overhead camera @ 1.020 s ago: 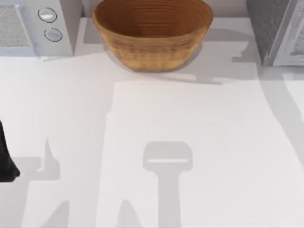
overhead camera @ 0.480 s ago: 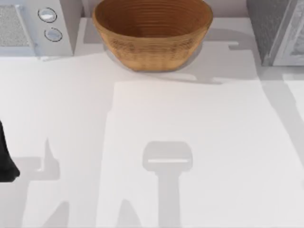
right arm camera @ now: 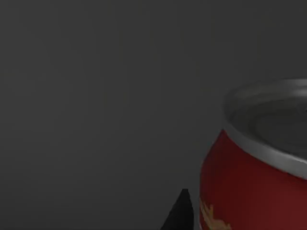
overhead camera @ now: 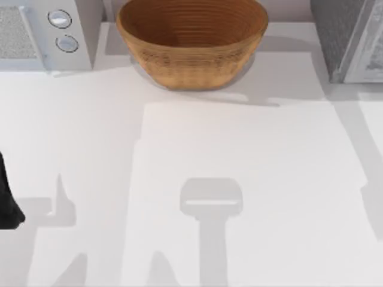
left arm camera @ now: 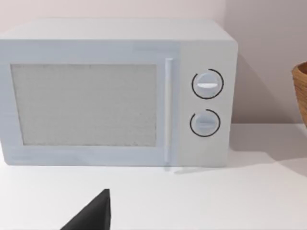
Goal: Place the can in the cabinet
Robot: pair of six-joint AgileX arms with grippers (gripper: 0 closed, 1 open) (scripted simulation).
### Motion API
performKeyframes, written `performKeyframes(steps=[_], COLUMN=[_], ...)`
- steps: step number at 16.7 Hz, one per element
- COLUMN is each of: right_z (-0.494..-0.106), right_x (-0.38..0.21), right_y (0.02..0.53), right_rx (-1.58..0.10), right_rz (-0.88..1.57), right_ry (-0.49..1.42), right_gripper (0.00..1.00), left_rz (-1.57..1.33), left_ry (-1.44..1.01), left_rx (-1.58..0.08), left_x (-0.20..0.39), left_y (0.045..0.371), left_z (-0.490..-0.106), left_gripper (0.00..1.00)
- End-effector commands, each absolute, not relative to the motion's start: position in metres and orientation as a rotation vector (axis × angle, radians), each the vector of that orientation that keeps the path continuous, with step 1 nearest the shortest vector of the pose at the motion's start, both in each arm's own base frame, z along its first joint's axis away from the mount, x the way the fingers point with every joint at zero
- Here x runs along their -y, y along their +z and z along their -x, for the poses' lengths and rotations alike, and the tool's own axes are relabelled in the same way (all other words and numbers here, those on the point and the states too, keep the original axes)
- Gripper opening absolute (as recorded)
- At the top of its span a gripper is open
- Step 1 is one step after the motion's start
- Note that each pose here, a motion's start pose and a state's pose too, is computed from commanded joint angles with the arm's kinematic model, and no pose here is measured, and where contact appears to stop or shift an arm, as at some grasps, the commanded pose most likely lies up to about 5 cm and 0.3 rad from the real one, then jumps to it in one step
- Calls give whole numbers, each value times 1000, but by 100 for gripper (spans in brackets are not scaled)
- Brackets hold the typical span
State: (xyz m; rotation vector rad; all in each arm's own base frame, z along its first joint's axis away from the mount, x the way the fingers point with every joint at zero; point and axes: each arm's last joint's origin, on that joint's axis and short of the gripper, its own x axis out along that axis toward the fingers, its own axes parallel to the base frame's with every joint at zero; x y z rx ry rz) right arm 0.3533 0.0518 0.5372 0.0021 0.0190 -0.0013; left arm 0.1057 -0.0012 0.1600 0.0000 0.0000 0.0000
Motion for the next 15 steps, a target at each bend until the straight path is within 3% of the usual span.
performKeyframes(steps=[6, 15], right_z=[-388, -406], right_x=[-49, -45], right_y=[532, 530], right_rx=[-26, -1], right_rz=[-5, -4], right_ry=[-3, -2], right_gripper=[0, 0], left_rz=[0, 0], left_ry=[0, 0], left_rx=[0, 0], left_x=[1, 1], left_y=[160, 160], left_z=[-106, -106], left_gripper=[100, 100])
